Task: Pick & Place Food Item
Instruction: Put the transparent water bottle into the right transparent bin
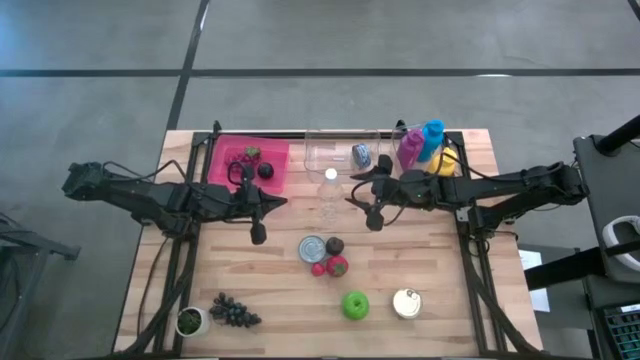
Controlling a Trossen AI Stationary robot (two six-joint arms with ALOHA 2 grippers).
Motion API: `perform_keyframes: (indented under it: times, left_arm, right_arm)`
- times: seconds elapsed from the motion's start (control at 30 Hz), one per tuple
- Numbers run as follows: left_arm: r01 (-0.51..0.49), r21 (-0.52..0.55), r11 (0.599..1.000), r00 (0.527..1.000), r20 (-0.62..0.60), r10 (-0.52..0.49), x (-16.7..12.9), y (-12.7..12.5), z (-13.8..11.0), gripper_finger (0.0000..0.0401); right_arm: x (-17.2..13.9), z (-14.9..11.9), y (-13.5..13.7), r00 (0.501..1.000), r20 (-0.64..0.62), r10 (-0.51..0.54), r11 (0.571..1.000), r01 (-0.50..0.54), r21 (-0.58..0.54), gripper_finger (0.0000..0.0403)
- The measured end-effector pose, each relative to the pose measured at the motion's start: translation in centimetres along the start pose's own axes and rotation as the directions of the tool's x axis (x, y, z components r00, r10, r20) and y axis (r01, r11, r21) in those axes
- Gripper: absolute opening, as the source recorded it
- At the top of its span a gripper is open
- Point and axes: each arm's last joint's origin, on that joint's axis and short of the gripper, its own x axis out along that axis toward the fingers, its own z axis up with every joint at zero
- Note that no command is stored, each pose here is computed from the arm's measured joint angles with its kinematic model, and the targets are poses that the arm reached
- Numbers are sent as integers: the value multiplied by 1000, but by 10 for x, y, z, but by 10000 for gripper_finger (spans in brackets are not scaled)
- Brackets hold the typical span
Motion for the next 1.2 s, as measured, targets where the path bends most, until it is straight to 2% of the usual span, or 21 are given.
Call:
perform_keyframes:
  times: [0.3,0.43,1.2]
  left_arm:
    - [0,0,1000,1000,0,0,0,0,0,1]
    - [0,0,1000,1000,0,0,0,0,0,1]
    - [0,0,1000,1000,0,0,0,0,0,1]
  right_arm:
    - [0,-1,0,999,38,-4,1000,4,4,362]
    - [1,-1,0,999,38,-5,1000,4,5,377]
    - [-1,2,-1,999,49,-13,999,11,36,380]
